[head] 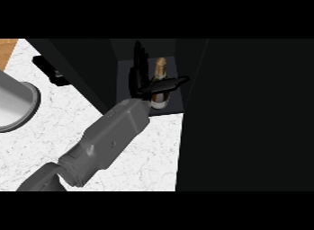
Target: Pick up the wine, place it into the cabinet and close the cabinet
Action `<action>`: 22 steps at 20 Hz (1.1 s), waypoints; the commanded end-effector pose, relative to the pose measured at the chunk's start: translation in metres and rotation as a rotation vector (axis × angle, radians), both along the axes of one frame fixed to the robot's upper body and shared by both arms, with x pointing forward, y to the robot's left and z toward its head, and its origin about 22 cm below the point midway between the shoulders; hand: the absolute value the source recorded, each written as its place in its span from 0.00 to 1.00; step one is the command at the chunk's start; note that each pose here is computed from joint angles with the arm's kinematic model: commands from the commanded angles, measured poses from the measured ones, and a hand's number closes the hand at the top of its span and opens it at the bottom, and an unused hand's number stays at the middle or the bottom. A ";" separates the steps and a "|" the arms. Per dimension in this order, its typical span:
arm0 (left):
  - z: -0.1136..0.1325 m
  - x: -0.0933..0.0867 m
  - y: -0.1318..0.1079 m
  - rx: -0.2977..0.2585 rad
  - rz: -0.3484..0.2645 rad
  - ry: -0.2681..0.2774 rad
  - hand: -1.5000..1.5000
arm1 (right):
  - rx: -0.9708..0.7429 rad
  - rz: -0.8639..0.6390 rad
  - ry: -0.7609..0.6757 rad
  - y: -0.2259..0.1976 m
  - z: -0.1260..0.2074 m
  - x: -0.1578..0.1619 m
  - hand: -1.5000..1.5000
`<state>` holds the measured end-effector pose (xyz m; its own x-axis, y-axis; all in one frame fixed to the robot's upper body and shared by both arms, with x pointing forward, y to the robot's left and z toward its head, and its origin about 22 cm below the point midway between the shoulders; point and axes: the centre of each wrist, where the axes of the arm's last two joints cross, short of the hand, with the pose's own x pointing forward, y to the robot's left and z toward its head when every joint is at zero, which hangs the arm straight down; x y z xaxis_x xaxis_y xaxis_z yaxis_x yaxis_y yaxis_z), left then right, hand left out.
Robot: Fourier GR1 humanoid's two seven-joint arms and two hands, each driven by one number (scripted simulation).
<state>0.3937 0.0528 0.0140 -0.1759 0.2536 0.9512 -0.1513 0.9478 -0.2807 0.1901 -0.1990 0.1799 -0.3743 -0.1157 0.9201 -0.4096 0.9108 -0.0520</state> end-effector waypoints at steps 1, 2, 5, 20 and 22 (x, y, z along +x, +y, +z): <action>-0.001 -0.006 -0.006 -0.011 0.024 -0.042 0.00 | -0.001 0.006 0.001 0.004 0.000 0.005 0.00; -0.002 -0.006 -0.005 -0.019 0.006 -0.050 0.00 | 0.010 0.007 0.011 -0.005 -0.007 0.009 0.00; -0.004 -0.013 -0.010 -0.051 -0.009 -0.025 0.00 | 0.002 -0.003 -0.010 -0.001 0.007 -0.003 0.00; -0.031 -0.047 -0.018 -0.036 -0.145 -0.068 0.00 | 0.011 -0.048 0.038 0.004 0.010 -0.015 0.00; -0.028 -0.052 -0.024 -0.051 -0.136 -0.075 0.00 | -0.013 -0.080 0.048 -0.006 0.000 -0.023 0.00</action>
